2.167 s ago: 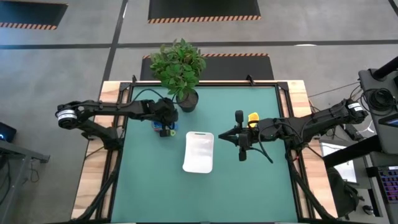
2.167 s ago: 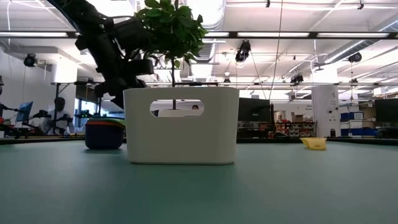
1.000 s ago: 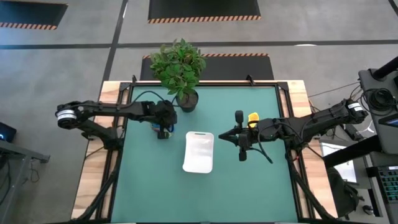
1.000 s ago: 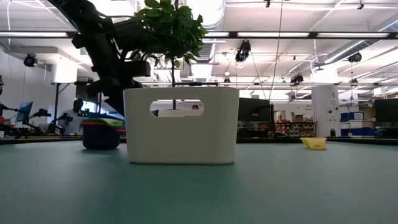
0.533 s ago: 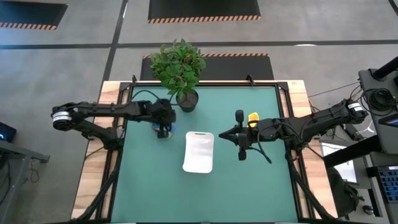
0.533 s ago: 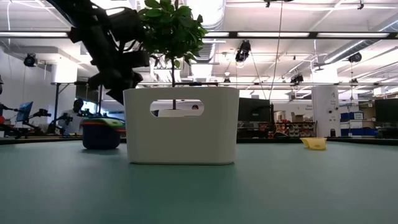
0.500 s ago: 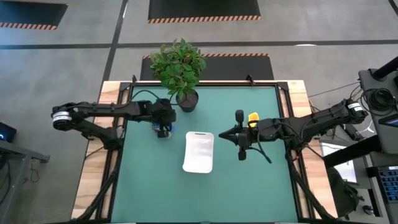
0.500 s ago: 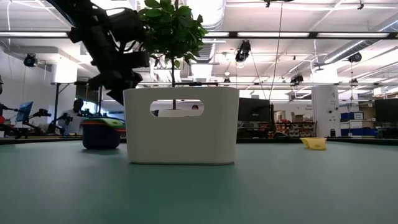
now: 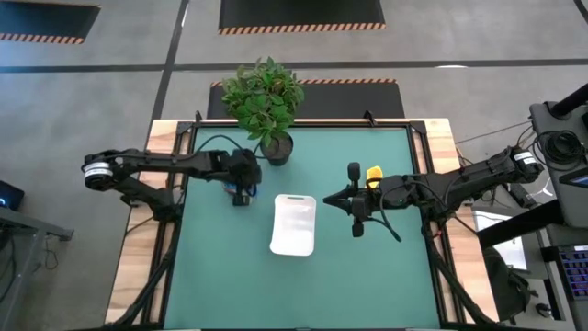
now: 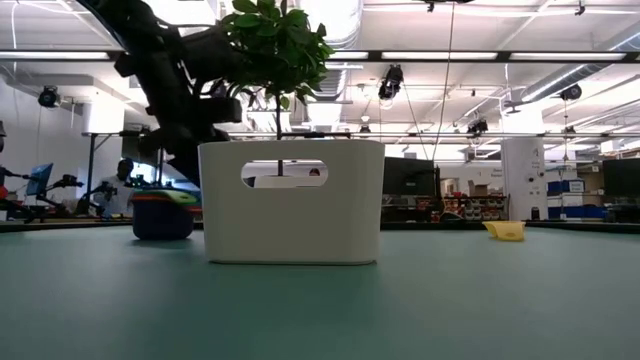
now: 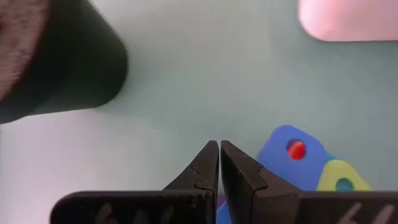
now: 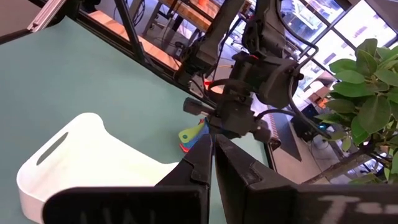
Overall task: Nest measuring cups in basket
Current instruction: Stack the blue measuring cup on top of the green measuring cup
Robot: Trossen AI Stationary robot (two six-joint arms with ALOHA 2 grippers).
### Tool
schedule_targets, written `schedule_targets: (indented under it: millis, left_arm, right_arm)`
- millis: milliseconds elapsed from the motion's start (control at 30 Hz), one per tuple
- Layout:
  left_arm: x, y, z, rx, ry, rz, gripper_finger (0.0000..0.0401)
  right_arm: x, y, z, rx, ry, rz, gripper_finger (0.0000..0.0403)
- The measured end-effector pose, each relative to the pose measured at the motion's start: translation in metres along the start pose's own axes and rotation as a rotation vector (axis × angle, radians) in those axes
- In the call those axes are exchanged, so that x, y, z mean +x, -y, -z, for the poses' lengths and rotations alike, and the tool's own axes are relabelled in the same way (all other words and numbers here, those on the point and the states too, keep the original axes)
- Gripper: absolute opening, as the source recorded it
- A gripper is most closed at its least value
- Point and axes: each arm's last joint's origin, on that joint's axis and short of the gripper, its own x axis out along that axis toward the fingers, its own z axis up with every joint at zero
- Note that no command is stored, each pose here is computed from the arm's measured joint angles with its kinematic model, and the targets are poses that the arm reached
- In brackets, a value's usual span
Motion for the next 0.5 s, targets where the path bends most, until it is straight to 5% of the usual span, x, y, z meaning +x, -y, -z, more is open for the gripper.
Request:
schedule_targets:
  millis: [500]
  left_arm:
    - [-0.026,0.011,-0.009,-0.022,0.058,0.079,0.0000]
  right_arm:
    - [0.000,0.000,0.000,0.000,0.000,0.000,0.0009]
